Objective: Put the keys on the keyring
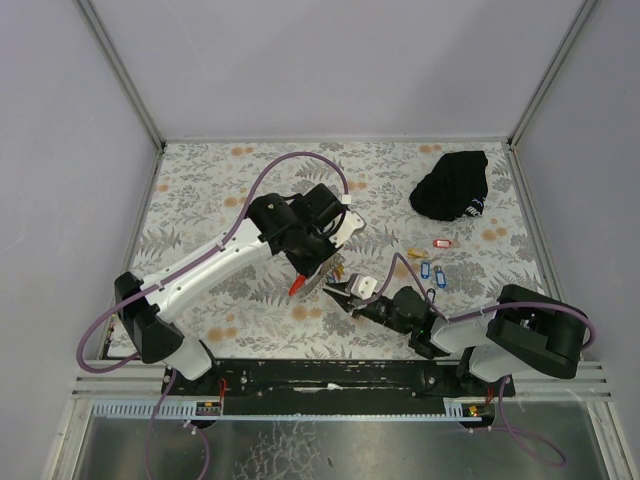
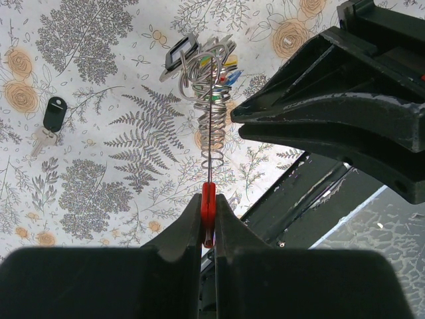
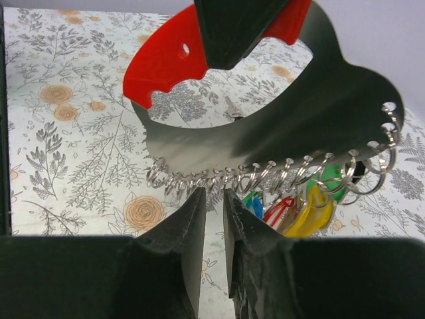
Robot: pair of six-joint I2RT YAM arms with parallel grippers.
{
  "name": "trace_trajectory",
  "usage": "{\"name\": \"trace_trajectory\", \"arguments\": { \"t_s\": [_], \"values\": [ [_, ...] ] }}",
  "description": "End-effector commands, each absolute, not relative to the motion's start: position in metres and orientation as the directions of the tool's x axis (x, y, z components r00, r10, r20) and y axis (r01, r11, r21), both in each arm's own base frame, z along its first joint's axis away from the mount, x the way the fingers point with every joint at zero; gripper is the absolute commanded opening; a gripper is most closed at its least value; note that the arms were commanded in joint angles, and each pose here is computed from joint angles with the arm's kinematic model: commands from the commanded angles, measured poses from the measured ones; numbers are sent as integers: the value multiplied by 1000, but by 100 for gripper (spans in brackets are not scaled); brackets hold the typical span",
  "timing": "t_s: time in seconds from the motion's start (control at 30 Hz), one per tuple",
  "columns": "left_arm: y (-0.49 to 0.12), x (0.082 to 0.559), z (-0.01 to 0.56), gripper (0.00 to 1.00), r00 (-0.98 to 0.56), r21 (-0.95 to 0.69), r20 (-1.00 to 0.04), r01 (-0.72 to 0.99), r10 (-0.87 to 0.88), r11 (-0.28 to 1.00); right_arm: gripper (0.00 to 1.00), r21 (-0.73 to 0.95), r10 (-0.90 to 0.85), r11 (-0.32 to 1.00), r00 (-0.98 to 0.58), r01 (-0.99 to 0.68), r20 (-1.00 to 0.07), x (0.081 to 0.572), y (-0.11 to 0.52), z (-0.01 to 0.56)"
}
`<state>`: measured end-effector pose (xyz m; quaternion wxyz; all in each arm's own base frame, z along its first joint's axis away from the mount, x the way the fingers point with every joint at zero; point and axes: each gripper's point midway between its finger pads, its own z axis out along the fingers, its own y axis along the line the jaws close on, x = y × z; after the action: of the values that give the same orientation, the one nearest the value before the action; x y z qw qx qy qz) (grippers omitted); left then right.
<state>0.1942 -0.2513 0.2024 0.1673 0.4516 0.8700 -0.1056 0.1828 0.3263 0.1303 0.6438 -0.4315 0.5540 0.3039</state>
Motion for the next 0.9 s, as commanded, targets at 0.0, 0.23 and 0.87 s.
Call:
{"name": "trace_trajectory", "arguments": {
  "t_s": [0.0,0.23,0.87],
  "values": [
    [-262,197,212,0,-520,-42,-427,829,740,558,23,-241,5,505,282,-829,-959,193,332,169],
    [-263,195,213,0,-518,-50,-431,831,739,554,22,-249,-6,524,289,-815,-957,199,334,168],
    [-263,192,214,0,-514,-56,-433,836,741,547,23,-250,-31,551,279,-797,-960,206,333,160]
  ]
}}
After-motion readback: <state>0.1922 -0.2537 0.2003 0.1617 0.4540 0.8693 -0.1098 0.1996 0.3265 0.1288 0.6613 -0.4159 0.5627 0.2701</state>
